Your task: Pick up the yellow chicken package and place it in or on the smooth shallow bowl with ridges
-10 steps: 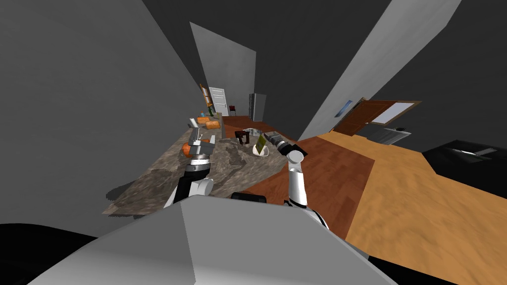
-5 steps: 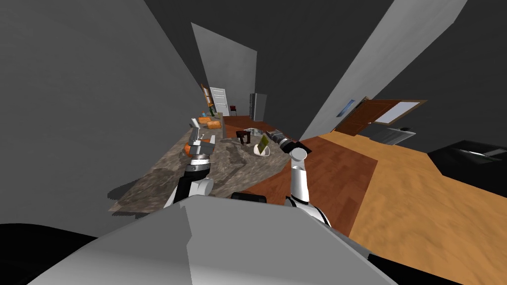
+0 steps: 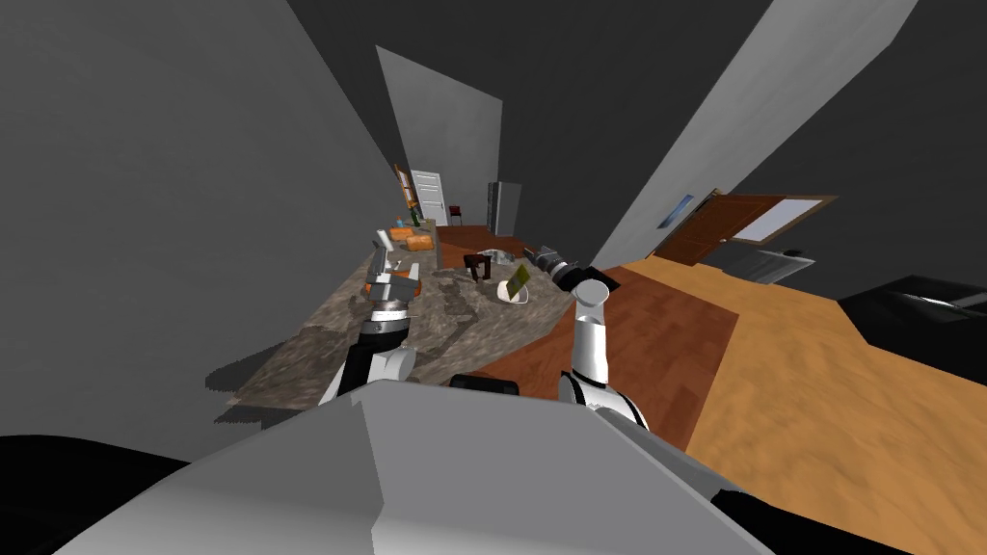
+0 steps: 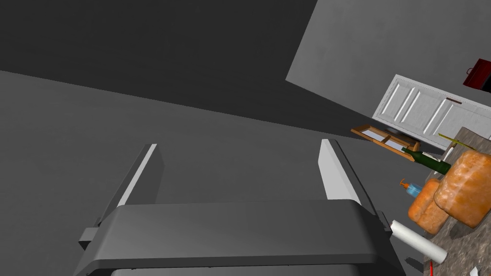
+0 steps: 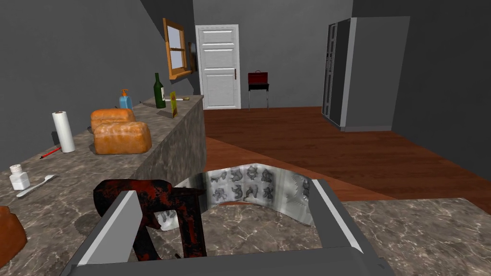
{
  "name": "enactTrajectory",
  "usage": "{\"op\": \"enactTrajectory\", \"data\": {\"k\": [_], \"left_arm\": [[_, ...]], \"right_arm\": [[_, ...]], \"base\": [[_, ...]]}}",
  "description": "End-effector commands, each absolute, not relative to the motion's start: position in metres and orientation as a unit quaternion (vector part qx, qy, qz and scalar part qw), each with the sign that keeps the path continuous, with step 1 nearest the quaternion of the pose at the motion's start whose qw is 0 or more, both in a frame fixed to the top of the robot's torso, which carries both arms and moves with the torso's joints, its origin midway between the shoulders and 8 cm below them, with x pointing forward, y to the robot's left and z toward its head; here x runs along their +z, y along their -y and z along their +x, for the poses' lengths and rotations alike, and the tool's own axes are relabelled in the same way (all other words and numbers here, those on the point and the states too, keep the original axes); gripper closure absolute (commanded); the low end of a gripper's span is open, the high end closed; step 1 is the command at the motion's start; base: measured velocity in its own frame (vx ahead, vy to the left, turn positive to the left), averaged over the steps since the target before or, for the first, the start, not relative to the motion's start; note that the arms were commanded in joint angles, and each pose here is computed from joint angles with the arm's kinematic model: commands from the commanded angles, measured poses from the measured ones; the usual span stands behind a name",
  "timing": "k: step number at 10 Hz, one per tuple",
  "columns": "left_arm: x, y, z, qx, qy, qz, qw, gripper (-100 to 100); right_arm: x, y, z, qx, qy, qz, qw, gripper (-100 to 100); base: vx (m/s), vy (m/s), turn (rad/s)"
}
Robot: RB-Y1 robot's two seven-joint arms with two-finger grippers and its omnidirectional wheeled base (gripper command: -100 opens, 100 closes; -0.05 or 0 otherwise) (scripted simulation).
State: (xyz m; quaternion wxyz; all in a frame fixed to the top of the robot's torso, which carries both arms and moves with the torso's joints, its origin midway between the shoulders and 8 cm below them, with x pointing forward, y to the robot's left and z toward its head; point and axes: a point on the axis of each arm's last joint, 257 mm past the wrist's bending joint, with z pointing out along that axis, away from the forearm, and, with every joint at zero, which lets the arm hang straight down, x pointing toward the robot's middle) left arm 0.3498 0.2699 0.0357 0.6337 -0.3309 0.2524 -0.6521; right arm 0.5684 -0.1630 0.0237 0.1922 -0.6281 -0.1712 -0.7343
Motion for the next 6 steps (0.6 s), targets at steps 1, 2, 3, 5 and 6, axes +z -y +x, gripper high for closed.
{"op": "enactTrajectory", "data": {"k": [1,2,3,5,6], "left_arm": [[0.0357,-0.2699,0.3498,-0.652,-0.252,-0.331,0.634,0],[0.0357,-0.2699,0.3498,-0.652,-0.252,-0.331,0.634,0],[0.0357,-0.2699,0.3498,-0.652,-0.252,-0.331,0.634,0],[0.0357,-0.2699,0.3498,-0.652,-0.252,-0.331,0.634,0],[0.0357,-0.2699,0.3498,-0.652,-0.252,-0.331,0.634,0]], "right_arm": [[0.0237,0.163,0.5684,-0.734,0.171,-0.628,0.192,0],[0.0236,0.1629,0.5684,-0.734,0.171,-0.628,0.192,0],[0.0237,0.1629,0.5684,-0.734,0.171,-0.628,0.192,0],[0.0237,0.1629,0.5684,-0.734,0.171,-0.628,0.192,0],[0.0237,0.1629,0.5684,-0.734,0.171,-0.628,0.192,0]], "base": [[0.0,0.0,0.0],[0.0,0.0,0.0],[0.0,0.0,0.0],[0.0,0.0,0.0],[0.0,0.0,0.0]]}}
